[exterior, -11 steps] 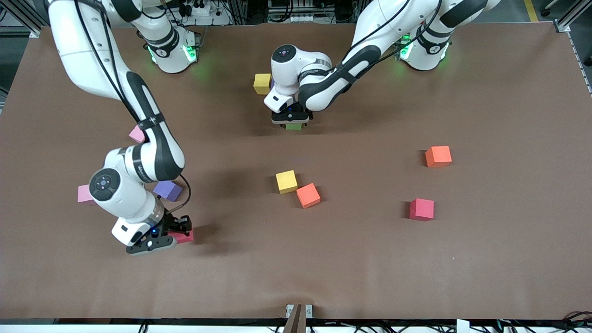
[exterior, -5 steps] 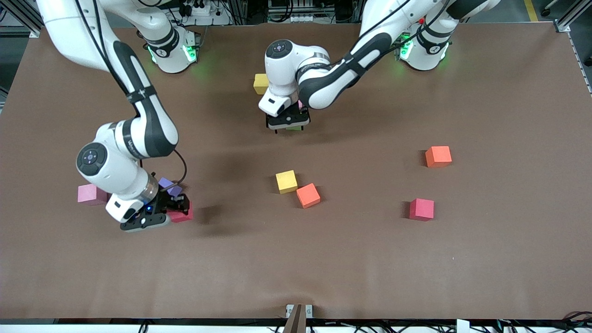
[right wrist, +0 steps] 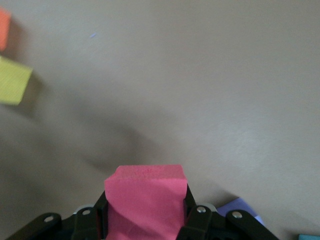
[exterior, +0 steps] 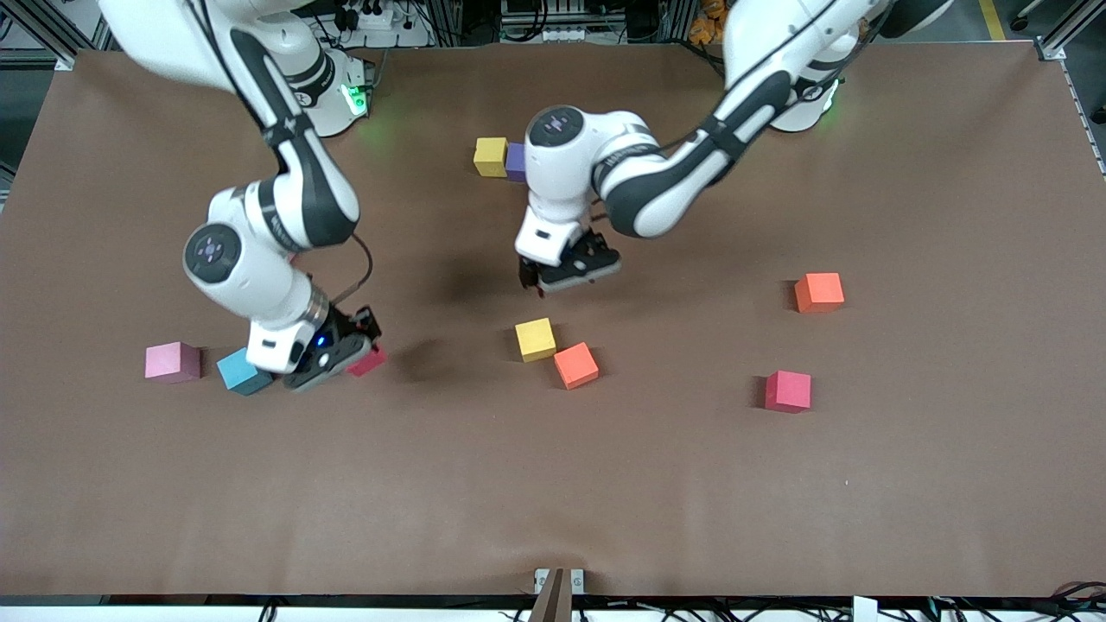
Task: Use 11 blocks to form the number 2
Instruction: 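Carry the red cube with the right gripper while the left gripper releases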
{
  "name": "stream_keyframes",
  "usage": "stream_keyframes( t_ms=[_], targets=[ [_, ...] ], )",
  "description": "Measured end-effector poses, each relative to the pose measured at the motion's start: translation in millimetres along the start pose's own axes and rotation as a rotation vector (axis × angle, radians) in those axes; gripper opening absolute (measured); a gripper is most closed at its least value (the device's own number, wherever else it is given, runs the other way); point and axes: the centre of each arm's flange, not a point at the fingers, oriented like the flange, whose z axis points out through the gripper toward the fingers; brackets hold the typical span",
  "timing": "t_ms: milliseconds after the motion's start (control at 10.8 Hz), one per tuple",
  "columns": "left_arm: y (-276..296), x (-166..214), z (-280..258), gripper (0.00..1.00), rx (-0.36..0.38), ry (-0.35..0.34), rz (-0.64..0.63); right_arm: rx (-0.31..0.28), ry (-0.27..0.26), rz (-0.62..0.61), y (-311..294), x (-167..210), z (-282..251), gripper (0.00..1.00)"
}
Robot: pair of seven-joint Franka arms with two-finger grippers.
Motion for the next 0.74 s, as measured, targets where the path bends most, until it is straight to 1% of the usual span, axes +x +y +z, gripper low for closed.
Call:
stream_keyframes(
  t_ms=[93,279,372,558,744],
  targets=[
    [-9,27,0,1.0,0.002,-0.008,-0.029,0.007,-0.008,-0.095,-25,-7,-4,0.55],
    [-31,79,1,1.0,0.008,-0.051,-0.063,0.019,-0.026,-0.282,-75,-18,-6,0.55],
    [-47,104,3,1.0,0.03,-0.063,-0.07,0.021,-0.039,-0.368,-98,-22,-3,0.55],
    [-83,151,12,1.0,0.071,-0.071,-0.096,0.003,-0.079,-0.53,-151,-25,8,0.55],
    [-128,204,21,1.0,0.092,-0.073,-0.107,0.009,-0.122,-0.658,-194,-34,25,0.55]
  ],
)
